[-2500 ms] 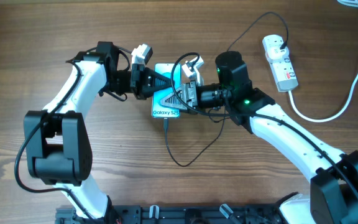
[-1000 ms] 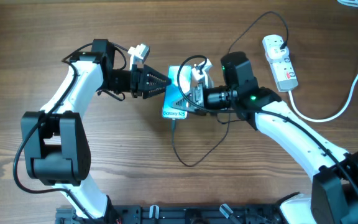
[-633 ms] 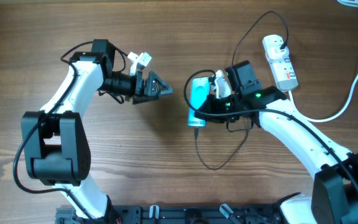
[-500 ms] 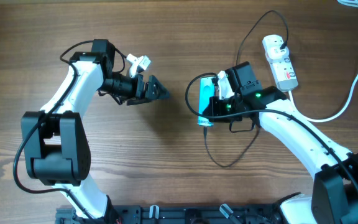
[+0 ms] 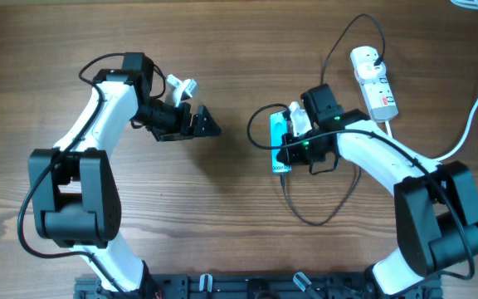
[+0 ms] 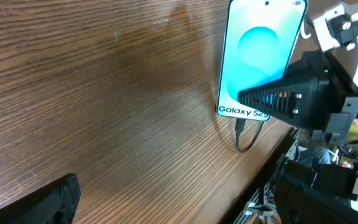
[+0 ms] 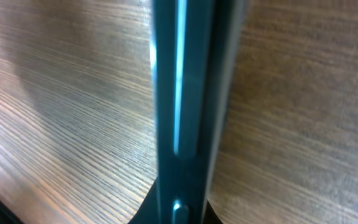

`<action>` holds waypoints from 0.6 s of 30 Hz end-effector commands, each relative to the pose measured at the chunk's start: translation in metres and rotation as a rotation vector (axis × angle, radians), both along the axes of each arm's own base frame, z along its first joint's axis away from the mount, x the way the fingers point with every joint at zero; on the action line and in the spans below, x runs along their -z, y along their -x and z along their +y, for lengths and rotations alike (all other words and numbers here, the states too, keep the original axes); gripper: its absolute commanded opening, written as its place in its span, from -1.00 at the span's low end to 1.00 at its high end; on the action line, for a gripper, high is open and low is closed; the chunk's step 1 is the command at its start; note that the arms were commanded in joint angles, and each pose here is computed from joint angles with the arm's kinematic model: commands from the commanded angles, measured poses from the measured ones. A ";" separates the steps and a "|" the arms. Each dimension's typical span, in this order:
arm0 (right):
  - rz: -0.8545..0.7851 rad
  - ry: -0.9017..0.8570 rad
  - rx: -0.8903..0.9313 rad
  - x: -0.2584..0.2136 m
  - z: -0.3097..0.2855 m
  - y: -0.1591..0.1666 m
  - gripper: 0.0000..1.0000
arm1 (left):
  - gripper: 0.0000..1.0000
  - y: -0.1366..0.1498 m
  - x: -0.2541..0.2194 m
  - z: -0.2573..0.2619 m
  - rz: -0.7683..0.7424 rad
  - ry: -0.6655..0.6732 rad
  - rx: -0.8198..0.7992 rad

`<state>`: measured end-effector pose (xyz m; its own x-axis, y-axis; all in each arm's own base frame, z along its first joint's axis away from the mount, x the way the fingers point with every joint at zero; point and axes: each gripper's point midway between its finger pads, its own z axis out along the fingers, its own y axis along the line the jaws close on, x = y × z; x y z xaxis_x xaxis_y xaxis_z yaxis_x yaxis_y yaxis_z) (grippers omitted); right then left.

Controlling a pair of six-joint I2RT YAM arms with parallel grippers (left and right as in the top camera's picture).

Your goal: Plug charger to phone and switch on socket

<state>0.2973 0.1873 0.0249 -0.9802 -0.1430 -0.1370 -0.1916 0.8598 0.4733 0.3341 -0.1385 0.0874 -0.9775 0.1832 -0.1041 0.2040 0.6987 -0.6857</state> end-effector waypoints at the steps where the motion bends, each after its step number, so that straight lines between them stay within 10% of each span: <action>1: -0.008 -0.053 0.001 -0.001 -0.003 -0.013 -0.91 | 1.00 0.000 0.006 0.002 0.006 -0.010 0.003; 18: 0.047 -0.037 0.026 0.029 -0.011 -0.016 -0.90 | 1.00 0.000 0.006 0.002 0.006 -0.010 0.003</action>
<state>0.3130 0.1842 0.0147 -0.9881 -0.1009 -0.1163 -0.1488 0.8195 0.5534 0.3342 -0.1380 0.0870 -0.9775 0.1836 -0.1040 0.2044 0.7011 -0.6832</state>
